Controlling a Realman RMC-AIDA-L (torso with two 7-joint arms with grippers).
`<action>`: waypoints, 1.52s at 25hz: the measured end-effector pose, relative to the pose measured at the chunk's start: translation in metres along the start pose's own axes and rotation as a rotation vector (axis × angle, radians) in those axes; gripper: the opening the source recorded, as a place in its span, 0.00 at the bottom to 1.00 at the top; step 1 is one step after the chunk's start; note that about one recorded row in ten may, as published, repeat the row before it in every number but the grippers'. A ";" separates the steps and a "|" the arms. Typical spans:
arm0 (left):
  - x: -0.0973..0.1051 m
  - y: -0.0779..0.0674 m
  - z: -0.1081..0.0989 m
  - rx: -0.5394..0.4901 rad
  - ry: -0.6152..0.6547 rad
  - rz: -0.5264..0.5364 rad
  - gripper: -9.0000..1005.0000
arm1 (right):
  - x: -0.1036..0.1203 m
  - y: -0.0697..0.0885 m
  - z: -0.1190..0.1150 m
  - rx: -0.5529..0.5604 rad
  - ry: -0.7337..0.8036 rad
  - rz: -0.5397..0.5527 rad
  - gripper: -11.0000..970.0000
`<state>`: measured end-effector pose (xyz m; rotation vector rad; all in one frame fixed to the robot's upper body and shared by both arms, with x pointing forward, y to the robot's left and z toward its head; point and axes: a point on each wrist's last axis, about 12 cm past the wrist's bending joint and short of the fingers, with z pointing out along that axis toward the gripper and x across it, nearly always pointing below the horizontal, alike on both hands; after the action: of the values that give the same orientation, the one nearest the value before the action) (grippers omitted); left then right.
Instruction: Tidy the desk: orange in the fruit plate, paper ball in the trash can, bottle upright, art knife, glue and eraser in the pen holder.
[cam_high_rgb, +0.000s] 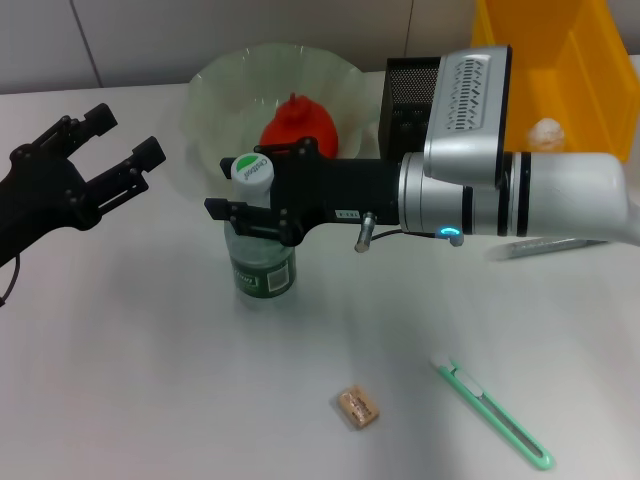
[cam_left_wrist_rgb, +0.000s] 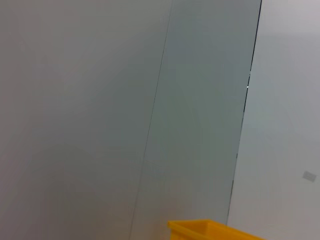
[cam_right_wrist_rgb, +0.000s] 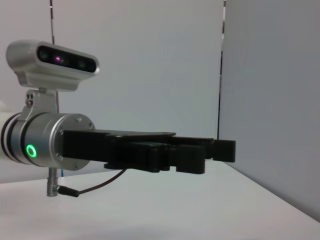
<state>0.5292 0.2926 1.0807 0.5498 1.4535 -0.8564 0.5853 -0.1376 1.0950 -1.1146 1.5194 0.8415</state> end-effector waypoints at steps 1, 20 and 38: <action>0.000 0.000 0.000 0.000 0.000 0.000 0.83 | 0.000 0.000 0.000 0.001 0.000 0.002 0.45; 0.001 -0.002 -0.002 0.002 0.000 0.005 0.82 | 0.003 0.008 -0.018 0.025 -0.045 0.000 0.69; 0.000 -0.001 -0.004 0.008 0.012 0.017 0.82 | 0.016 0.013 -0.053 0.070 -0.112 0.070 0.69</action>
<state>0.5264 0.2952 1.0800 0.5741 1.4549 -0.8471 0.5553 -0.1857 1.0914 -0.9518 1.4902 0.8772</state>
